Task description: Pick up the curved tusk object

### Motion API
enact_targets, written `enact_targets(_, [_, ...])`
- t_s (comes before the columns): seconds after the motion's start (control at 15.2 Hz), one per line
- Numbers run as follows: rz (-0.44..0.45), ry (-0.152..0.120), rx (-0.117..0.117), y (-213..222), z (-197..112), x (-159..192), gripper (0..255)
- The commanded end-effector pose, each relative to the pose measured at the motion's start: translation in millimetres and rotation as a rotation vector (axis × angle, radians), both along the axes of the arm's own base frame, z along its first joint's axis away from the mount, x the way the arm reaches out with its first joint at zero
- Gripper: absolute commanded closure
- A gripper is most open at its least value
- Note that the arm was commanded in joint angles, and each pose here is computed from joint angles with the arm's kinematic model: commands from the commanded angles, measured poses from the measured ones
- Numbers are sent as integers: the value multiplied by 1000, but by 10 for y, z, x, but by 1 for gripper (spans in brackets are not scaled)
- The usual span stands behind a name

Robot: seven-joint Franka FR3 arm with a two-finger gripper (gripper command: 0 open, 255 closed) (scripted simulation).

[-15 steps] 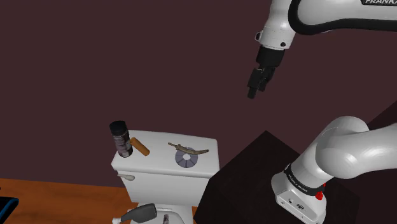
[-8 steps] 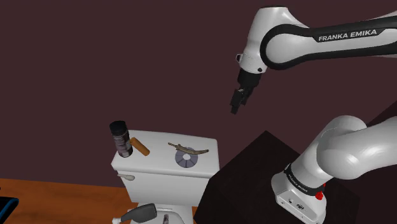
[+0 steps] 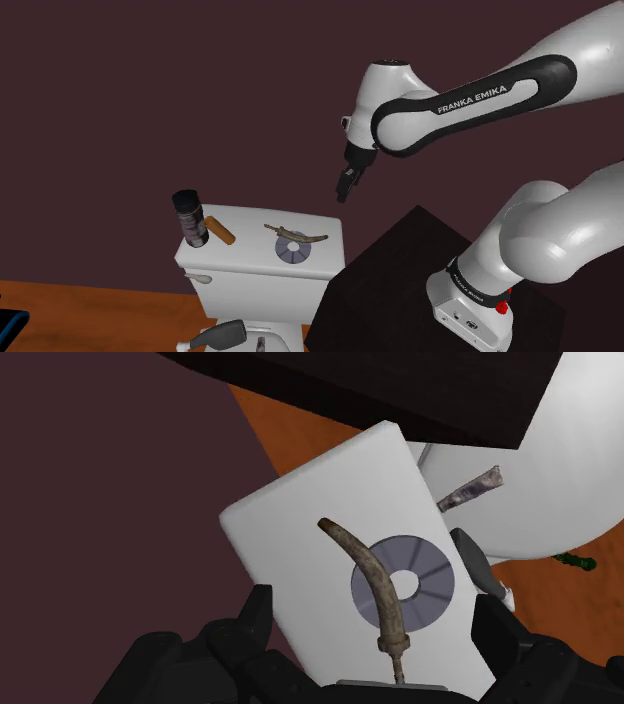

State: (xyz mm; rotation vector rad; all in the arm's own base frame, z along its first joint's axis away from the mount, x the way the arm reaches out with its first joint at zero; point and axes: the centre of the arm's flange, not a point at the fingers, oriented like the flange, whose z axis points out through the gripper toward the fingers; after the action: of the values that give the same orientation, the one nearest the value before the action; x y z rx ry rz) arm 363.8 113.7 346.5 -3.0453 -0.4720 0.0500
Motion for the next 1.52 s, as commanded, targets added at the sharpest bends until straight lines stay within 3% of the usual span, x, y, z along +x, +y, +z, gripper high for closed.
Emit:
enact_targets(0.0, [28,-16,2,93,-252,101,0])
enact_targets(0.99, [234,-102,4,855,-1942,677,0])
enact_targets(1.45, [238,-103,4,869,-2288,687,0])
